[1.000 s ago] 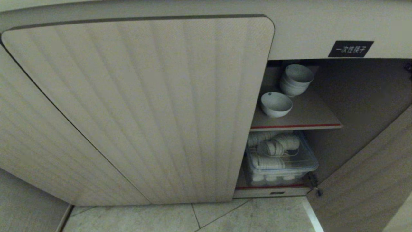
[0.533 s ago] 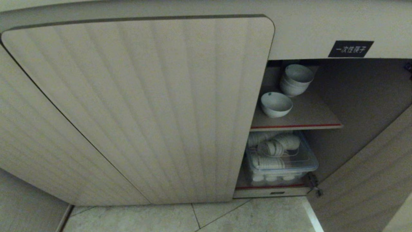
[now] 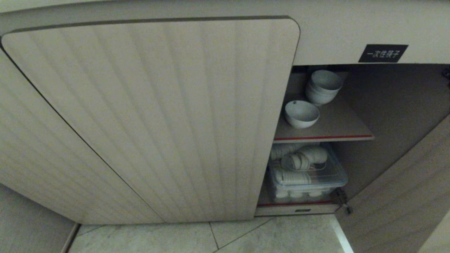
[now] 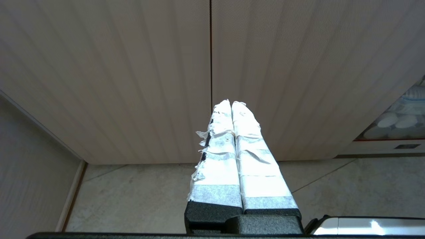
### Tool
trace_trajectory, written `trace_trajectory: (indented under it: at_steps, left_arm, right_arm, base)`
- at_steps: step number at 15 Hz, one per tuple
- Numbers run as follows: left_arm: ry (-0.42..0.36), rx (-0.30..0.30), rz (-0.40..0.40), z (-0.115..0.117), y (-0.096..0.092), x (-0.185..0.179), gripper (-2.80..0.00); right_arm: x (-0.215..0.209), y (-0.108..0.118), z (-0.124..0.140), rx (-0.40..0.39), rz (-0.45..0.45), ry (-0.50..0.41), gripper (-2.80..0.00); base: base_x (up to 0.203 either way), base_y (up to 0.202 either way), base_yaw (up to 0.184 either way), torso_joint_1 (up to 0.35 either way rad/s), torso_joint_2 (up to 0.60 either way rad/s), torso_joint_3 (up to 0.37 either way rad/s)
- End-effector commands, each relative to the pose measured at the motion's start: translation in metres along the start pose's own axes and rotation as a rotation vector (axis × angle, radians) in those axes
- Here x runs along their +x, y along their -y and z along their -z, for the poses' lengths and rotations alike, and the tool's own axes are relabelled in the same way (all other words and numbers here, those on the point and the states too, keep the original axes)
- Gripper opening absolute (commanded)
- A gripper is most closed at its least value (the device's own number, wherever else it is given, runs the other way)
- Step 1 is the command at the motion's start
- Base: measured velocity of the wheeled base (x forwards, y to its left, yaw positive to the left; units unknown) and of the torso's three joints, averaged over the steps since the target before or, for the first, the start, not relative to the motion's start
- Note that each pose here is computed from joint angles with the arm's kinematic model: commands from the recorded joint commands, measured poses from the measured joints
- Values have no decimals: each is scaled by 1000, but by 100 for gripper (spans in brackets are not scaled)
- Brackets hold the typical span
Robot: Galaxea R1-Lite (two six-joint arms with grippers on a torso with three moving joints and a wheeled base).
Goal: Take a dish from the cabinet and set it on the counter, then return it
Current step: Take the bowl from the cabinet
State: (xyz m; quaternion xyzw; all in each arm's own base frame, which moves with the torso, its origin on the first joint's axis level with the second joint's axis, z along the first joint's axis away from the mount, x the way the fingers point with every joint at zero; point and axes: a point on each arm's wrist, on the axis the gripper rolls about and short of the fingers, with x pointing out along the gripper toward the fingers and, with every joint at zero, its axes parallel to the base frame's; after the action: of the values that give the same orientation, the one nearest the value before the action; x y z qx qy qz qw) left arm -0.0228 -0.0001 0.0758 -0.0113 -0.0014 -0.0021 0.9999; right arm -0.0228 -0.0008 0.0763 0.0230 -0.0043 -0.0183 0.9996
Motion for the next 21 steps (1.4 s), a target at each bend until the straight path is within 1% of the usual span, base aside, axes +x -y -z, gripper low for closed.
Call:
trace_trajectory:
  at_steps: [1,5,8,12,14,15,17,18,21]
  left_arm:
    - [0,0,0,0,0,0,-280]
    - [0,0,0,0,0,0,-280]
    - [0,0,0,0,0,0,-280]
    - [0,0,0,0,0,0,-280]
    - [0,0,0,0,0,0,-280]
    - [0,0,0,0,0,0,-280]
    - [0,0,0,0,0,0,-280]
    - [0,0,0,0,0,0,-280]
    - [0,0,0,0,0,0,-280]
  right_arm:
    - [0,0,0,3,0,-3,-280]
    - [1,0,-1,-3,0,-12,-280]
    - [8,-1,-5,-49,-14,-85,-280]
    - [28,-5,-30,-56,-130,-177,-280]
    - [44,-8,-44,-44,-187,-221,-280]
    - [53,-9,-53,-37,-224,-232,-280]
    - [66,-13,-72,-25,-312,-224,-280]
    - [71,-13,-78,-21,-330,-232,-280]
    - [86,-14,-85,-14,-337,-279,-280]
  base:
    - [0,0,0,0,0,0]
    - [0,0,0,0,0,0]
    - [0,0,0,0,0,0]
    - [0,0,0,0,0,0]
    - [0,0,0,0,0,0]
    - [0,0,0,0,0,0]
    - [0,0,0,0,0,0]
    - [0,0,0,0,0,0]
    - [0,0,0,0,0,0]
